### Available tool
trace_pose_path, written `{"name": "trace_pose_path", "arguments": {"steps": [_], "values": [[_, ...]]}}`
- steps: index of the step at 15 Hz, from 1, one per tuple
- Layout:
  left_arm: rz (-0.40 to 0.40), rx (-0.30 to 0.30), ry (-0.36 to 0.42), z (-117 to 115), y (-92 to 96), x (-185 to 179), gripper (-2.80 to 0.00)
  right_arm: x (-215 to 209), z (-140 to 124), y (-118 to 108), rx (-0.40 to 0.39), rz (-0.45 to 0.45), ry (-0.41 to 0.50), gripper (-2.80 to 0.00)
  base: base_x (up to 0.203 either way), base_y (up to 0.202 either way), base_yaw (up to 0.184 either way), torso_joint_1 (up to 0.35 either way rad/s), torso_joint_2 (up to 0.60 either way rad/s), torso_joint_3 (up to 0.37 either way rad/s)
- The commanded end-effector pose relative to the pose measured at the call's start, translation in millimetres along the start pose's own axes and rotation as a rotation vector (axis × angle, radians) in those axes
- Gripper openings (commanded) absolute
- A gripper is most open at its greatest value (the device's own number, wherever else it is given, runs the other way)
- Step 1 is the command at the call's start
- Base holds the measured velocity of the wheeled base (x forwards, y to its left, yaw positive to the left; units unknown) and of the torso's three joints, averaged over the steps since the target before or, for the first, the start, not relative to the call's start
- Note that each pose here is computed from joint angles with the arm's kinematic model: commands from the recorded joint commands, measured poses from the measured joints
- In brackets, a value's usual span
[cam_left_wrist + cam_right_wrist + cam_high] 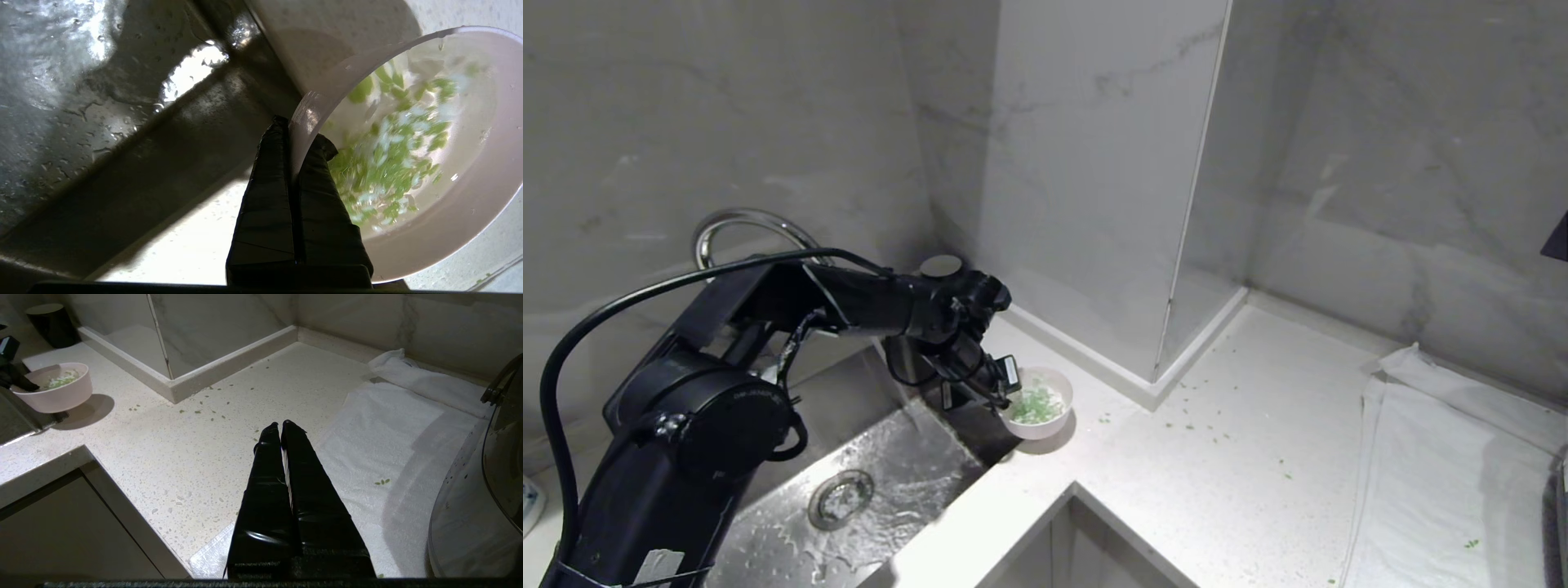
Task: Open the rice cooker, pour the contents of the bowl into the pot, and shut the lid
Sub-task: Place the bowl on the table
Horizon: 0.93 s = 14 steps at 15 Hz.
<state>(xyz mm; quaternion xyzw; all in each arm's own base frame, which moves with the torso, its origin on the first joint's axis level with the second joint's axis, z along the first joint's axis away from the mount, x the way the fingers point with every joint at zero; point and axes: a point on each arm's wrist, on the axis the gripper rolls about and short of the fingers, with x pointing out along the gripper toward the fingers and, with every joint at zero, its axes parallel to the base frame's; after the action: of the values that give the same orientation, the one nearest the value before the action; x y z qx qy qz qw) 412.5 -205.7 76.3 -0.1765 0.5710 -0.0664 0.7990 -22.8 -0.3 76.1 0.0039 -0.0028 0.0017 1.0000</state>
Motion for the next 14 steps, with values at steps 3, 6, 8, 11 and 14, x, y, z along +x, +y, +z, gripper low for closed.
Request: {"name": "trace_pose_path", "arguments": {"steps": [3,6,8,11,14], "values": [[0.004,0.051,0.048,-23.3,-21.1,12.2,-2.8,0.1,-0.4,0.0,0.0,0.0,0.001,-2.8,0.0,0.0,0.0,0.0,0.0,0.0],[0.023,0.07,0.064,-37.9,-32.0,21.0,-2.8,0.1,-0.4,0.0,0.0,0.0,0.001,-2.8,0.0,0.0,0.0,0.0,0.0,0.0],[0.038,0.081,0.066,-43.3,-35.4,26.0,-2.8,0.1,-0.4,0.0,0.0,0.0,0.001,-2.8,0.0,0.0,0.0,0.0,0.0,0.0],[0.031,0.09,0.071,-51.6,-44.9,26.3,-2.8,0.1,-0.4,0.0,0.0,0.0,0.002,-2.8,0.0,0.0,0.0,0.0,0.0,0.0],[0.041,0.107,0.051,-60.4,-56.9,30.7,-2.8,0.1,-0.4,0.0,0.0,0.0,0.001,-2.8,0.0,0.0,0.0,0.0,0.0,0.0]]}}
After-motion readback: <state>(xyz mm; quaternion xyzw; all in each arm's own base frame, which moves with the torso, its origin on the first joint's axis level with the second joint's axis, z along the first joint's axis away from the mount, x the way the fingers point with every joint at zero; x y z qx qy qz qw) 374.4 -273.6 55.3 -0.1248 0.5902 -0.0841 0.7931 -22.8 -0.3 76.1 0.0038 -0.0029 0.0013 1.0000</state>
